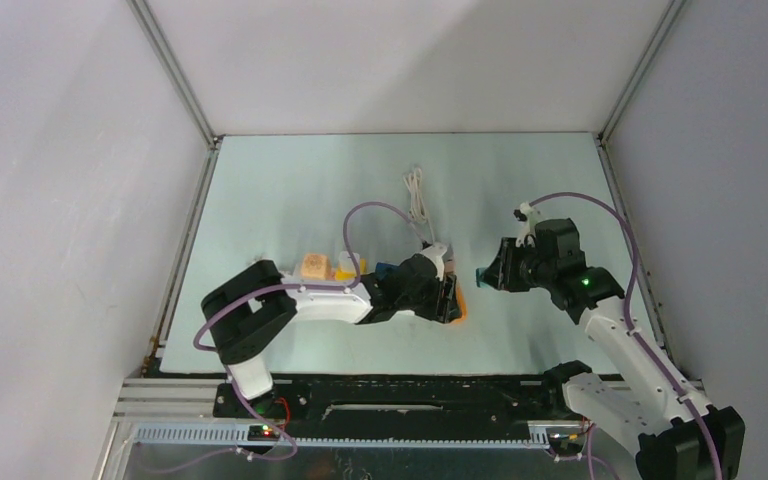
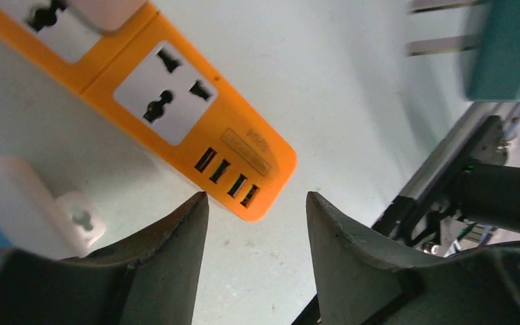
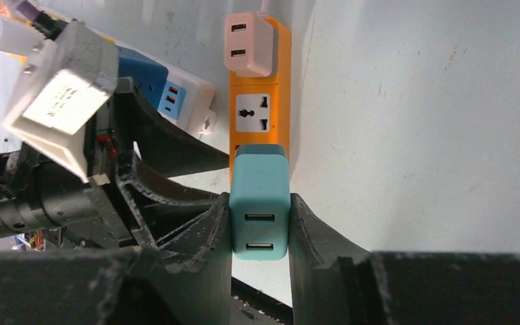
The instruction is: Insert the plug
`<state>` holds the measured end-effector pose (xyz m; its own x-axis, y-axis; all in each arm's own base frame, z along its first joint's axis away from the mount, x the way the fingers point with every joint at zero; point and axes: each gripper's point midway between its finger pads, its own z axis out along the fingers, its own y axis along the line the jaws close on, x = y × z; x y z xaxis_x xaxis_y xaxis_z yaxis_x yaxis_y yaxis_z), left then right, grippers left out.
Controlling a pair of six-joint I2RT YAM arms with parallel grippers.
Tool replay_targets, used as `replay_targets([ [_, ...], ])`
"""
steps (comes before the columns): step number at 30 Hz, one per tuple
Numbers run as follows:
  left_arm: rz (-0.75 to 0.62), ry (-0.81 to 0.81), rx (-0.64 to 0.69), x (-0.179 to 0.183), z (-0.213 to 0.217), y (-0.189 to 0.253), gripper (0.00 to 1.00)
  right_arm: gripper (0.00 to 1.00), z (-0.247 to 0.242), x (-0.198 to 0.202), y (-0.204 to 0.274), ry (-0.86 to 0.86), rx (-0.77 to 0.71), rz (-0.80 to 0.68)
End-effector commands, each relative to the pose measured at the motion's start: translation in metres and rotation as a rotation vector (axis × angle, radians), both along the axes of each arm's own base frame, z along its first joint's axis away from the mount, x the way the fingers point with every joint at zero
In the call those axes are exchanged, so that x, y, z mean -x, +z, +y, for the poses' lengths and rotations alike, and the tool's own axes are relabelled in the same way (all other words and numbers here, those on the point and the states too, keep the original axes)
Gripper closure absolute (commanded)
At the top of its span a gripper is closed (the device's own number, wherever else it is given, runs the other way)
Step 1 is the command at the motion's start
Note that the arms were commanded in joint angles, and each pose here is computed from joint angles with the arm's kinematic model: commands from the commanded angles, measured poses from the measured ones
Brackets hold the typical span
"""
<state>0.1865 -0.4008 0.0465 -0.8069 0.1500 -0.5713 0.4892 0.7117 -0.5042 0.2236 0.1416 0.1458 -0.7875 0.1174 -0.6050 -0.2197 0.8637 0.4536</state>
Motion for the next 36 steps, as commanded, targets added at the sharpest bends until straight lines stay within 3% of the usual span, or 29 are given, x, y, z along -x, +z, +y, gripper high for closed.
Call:
replay_targets([
  [1,-0.121,-0.048,0.231,-0.007,-0.026,0.069,0.40,1.00,-0.004,-0.011,0.011,0.011,0.033,-0.049],
  [7,-0.268,-0.054,0.403,-0.019,0.007,0.147,0.34,1.00,-0.002,-0.015,0.010,0.057,0.061,-0.024],
  [13,-0.457,0.076,0.399,-0.052,0.091,0.210,0.14,1.00,0.000,-0.022,0.010,0.055,0.067,0.001],
  [16,-0.545,0.235,0.290,-0.068,0.152,0.231,0.01,1.00,0.002,-0.025,0.006,0.068,0.078,0.027],
  [21,-0.672,0.486,0.015,-0.068,0.248,0.252,0.00,1.00,0.011,-0.031,-0.001,0.100,0.094,0.074],
  [25,-0.683,0.612,-0.196,-0.060,0.303,0.244,0.00,1.00,0.024,-0.036,-0.006,0.138,0.127,0.112],
  [30,-0.627,0.665,-0.390,-0.054,0.335,0.208,0.00,1.00,0.043,-0.042,-0.022,0.190,0.179,0.187],
  [36,-0.557,0.681,-0.527,-0.046,0.354,0.176,0.00,1.00,0.051,-0.042,-0.042,0.236,0.262,0.272],
])
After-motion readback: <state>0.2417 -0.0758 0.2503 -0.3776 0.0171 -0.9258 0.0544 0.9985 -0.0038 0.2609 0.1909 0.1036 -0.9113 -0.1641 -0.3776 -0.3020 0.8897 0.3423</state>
